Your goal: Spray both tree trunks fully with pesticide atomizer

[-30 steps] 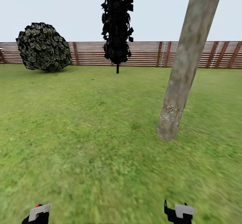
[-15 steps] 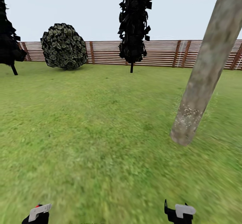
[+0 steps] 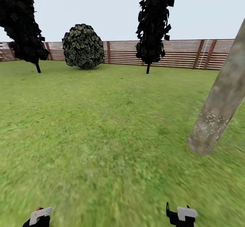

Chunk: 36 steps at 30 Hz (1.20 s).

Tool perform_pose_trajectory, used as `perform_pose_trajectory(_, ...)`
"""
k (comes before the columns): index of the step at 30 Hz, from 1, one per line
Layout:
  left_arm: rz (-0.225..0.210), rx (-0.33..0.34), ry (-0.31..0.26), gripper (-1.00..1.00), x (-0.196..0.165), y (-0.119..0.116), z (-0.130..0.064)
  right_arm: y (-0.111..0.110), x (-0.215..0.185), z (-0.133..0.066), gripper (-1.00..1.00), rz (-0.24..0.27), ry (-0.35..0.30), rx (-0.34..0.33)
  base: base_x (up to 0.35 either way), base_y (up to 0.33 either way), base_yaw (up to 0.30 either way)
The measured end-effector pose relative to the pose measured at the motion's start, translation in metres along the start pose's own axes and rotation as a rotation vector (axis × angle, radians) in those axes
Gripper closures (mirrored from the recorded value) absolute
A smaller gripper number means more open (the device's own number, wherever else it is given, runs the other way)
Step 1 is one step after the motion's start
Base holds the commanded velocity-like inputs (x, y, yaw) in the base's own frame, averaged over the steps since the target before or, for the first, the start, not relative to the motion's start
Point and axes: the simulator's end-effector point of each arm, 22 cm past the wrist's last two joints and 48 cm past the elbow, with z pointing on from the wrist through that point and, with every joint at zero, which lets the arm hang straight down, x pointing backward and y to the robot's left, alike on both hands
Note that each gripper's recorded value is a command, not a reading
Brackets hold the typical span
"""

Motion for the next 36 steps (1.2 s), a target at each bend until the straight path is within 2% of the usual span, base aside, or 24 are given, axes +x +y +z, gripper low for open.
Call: perform_pose_trajectory(36, 0.001, 0.001, 0.005, 1.0, 0.0027, -0.0008, 0.0002, 0.0021, 0.0033, -0.0007, -1.0, -0.003, 0.007, -0.005, 0.0, 0.0, 0.281)
